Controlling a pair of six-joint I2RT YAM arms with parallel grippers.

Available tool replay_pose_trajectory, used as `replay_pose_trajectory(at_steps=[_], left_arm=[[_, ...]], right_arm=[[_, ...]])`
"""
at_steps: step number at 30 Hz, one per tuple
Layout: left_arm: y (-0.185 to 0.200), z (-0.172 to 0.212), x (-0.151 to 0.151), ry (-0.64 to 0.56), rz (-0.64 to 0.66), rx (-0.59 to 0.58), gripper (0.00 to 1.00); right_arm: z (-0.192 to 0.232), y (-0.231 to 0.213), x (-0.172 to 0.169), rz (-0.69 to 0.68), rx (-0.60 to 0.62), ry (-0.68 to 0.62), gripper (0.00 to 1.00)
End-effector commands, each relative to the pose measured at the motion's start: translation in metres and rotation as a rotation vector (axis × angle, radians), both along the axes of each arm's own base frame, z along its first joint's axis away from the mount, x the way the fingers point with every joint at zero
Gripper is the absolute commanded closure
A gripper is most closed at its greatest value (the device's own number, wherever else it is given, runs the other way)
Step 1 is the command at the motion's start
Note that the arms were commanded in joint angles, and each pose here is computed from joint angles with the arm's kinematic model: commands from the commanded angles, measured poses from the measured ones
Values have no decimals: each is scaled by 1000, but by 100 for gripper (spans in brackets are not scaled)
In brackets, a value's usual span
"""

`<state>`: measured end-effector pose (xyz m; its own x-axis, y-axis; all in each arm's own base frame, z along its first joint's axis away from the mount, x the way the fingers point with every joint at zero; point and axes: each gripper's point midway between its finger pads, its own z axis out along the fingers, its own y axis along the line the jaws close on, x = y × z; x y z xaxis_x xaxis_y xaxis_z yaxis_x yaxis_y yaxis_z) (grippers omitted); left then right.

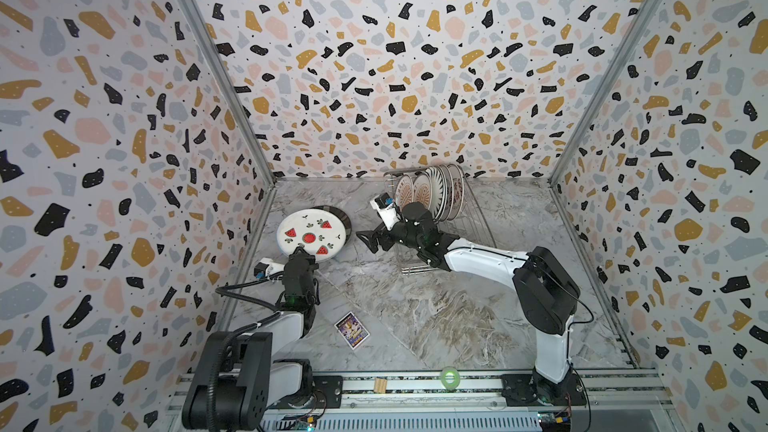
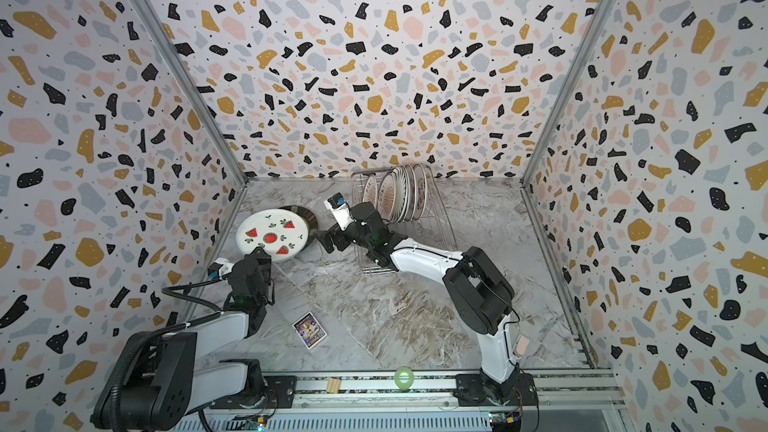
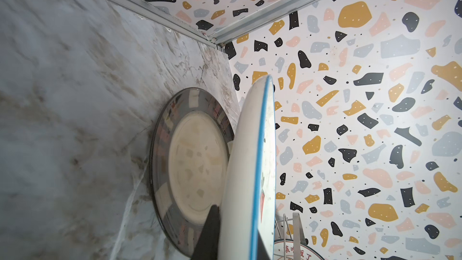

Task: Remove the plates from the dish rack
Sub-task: 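Lower the watermelon plate onto the dark-rimmed plate with the left gripper while the right returns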

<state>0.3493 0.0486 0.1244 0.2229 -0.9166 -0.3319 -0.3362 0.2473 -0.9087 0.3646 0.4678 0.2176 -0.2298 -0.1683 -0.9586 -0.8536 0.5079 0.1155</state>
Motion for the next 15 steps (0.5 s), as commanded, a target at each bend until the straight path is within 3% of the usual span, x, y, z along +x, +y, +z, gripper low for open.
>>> replay_pose_trajectory(at_steps=[1,15], left_arm=[[4,54,22,-204,19,-5,100],[11,22,59,-123,40,-11,100]], right_arm=[[17,6,2,15,5,-45,1],[5,10,12,14,-29,-88,0]])
